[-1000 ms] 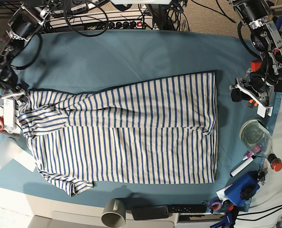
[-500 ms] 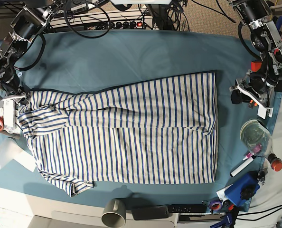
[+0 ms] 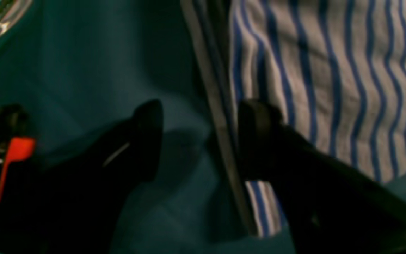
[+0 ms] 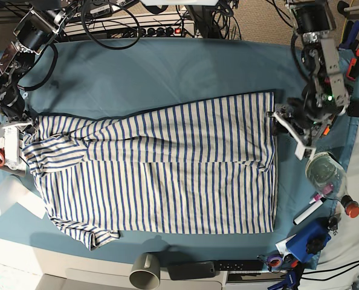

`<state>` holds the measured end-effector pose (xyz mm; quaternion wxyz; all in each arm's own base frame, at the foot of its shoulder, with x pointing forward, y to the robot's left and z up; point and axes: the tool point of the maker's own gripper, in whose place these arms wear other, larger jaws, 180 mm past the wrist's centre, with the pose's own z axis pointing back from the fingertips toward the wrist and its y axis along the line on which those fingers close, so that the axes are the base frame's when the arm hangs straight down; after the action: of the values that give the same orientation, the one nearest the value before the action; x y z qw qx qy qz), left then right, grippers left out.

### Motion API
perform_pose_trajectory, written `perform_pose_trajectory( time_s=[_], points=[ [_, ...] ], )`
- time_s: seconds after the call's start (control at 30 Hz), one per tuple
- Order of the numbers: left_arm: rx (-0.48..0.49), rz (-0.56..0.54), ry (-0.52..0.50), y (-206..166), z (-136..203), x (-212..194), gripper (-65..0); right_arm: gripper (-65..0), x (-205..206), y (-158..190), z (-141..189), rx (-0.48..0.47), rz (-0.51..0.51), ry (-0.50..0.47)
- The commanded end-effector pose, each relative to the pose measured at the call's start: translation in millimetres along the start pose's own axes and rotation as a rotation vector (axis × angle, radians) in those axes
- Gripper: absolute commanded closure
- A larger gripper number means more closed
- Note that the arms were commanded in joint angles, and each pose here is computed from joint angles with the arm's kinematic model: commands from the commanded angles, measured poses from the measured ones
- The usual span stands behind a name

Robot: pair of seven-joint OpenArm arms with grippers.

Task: Fold the T-shirt properly
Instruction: 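Regrasp the folded edge with both grippers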

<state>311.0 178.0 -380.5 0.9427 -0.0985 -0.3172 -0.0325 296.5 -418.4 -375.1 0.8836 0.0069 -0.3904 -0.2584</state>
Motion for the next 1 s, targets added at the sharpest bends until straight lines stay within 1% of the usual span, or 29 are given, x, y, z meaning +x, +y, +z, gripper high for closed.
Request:
perform_pose_trajectory(
  time_s=[0.0, 0.13, 0.3, 0.43, 0.6, 0.73, 0.83, 0.97],
  points=[
    [0.003, -0.008, -0.024, 1.3, 4.5, 14.7, -34.7, -24.6, 21.8, -2.0, 5.2, -0.008, 0.021, -0.051],
    [-0.024, 0.006, -0.006, -3.8, 4.4, 11.8, -34.7, -24.6, 18.2, -9.8, 5.3, -0.051, 0.057, -0.030],
    [-0.096, 0.030, -0.012, -16.4, 4.2, 6.7, -34.6, -24.6, 19.6, -9.0, 5.2, -0.047, 0.054, -0.038],
    [-0.111, 0.062, -0.021, -18.6, -2.9, 5.1, -34.6, -24.6, 19.8, -8.7, 5.2, -0.046, 0.054, -0.040],
    [-0.189, 0.116, 0.020, -28.4, -17.6, -0.5, -34.6, -24.6, 19.9, -8.6, 5.2, -0.045, 0.053, -0.040],
    [-0.197, 0.129, 0.024, -27.4, -23.0, 5.2, -34.6, -24.6, 23.0, -8.6, 5.4, -0.045, 0.054, -0.057],
    [-0.206, 0.129, 0.036, -28.9, -22.9, 5.3, -34.6, -24.6, 28.3, -7.8, 5.7, -0.043, 0.053, -0.086],
    [-0.216, 0.135, 0.043, -31.0, -22.7, 2.3, -34.5, -24.6, 31.5, 0.9, 5.8, 0.006, 0.036, -0.105]
  ],
)
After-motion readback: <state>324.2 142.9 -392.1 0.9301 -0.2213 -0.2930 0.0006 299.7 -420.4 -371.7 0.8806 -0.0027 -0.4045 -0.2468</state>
